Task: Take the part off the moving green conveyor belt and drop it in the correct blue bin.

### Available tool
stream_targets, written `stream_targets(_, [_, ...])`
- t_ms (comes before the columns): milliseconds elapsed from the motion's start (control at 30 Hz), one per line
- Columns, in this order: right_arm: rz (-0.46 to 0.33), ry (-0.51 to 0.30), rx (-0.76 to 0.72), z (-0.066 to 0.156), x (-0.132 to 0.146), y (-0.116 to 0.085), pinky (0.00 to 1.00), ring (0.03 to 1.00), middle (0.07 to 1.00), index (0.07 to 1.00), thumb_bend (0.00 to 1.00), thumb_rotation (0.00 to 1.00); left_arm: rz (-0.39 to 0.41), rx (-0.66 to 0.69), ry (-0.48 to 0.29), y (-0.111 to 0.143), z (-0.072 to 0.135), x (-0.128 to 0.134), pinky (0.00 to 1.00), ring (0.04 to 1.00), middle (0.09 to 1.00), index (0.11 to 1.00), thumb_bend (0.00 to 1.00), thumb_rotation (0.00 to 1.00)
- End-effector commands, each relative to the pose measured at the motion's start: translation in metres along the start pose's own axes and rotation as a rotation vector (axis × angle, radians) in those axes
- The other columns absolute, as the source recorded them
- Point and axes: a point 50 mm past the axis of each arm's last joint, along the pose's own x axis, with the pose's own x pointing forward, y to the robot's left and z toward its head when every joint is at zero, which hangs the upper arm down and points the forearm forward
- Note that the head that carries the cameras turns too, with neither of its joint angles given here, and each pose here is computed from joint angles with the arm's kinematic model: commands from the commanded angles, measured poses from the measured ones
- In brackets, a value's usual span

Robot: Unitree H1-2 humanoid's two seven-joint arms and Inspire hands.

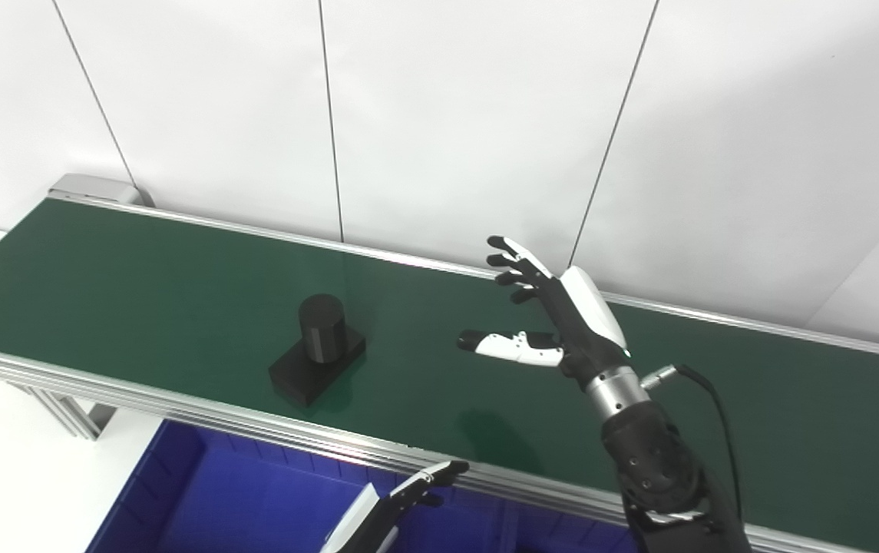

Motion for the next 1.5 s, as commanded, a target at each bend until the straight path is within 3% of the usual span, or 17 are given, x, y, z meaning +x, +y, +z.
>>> stream_targets(0, [-0.029, -0.067, -0.024, 0.023, 0.018, -0.003, 0.68, 0.784, 0.847, 0.921, 0.86, 0.63, 0.025, -0.010, -0.063, 0.005, 0.008, 0.002, 0.78, 0.878, 0.918, 0.881, 0.96, 0.39])
stream_targets(100, [0.004, -0.068, -0.038, 0.031, 0.027, 0.007, 0.67, 0.790, 0.856, 0.921, 0.87, 0.64, 0.022, -0.027, -0.061, 0.005, 0.008, 0.002, 0.79, 0.885, 0.920, 0.880, 0.96, 0.37])
stream_targets(200, [0.031, -0.074, -0.040, 0.037, 0.038, 0.017, 0.59, 0.719, 0.841, 0.917, 0.88, 0.62, 0.018, -0.025, -0.061, 0.005, 0.008, 0.003, 0.79, 0.880, 0.919, 0.879, 0.97, 0.37])
stream_targets(300, [0.060, -0.071, -0.050, 0.042, 0.047, 0.024, 0.69, 0.814, 0.874, 0.923, 0.88, 0.61, 0.015, -0.014, -0.064, 0.004, 0.008, 0.002, 0.79, 0.885, 0.921, 0.883, 0.96, 0.39])
stream_targets(367, [0.077, -0.068, -0.068, 0.046, 0.054, 0.030, 0.71, 0.826, 0.880, 0.924, 0.88, 0.61, 0.009, 0.005, -0.070, 0.004, 0.009, 0.002, 0.79, 0.883, 0.921, 0.884, 0.96, 0.41])
stream_targets(533, [0.114, -0.055, -0.082, 0.053, 0.067, 0.043, 0.66, 0.785, 0.868, 0.922, 0.89, 0.61, -0.008, 0.073, -0.091, 0.001, 0.011, 0.001, 0.78, 0.885, 0.916, 0.884, 0.96, 0.42])
stream_targets(633, [0.138, -0.041, -0.092, 0.055, 0.072, 0.050, 0.66, 0.817, 0.889, 0.926, 0.89, 0.61, -0.013, 0.079, -0.098, -0.001, 0.012, 0.001, 0.79, 0.889, 0.912, 0.878, 0.96, 0.42])
stream_targets(900, [0.202, 0.005, -0.114, 0.051, 0.084, 0.066, 0.72, 0.861, 0.915, 0.936, 0.88, 0.56, -0.022, 0.089, -0.108, -0.007, 0.014, 0.001, 0.80, 0.898, 0.914, 0.878, 0.98, 0.42])
stream_targets(1300, [0.259, 0.058, -0.159, 0.034, 0.094, 0.089, 0.70, 0.839, 0.896, 0.915, 0.86, 0.48, -0.036, 0.086, -0.122, -0.015, 0.016, 0.001, 0.78, 0.885, 0.919, 0.882, 0.96, 0.40])
stream_targets(1467, [0.265, 0.087, -0.155, 0.026, 0.097, 0.099, 0.69, 0.826, 0.888, 0.901, 0.76, 0.37, -0.041, 0.087, -0.128, -0.015, 0.018, 0.000, 0.75, 0.870, 0.917, 0.887, 0.96, 0.40])
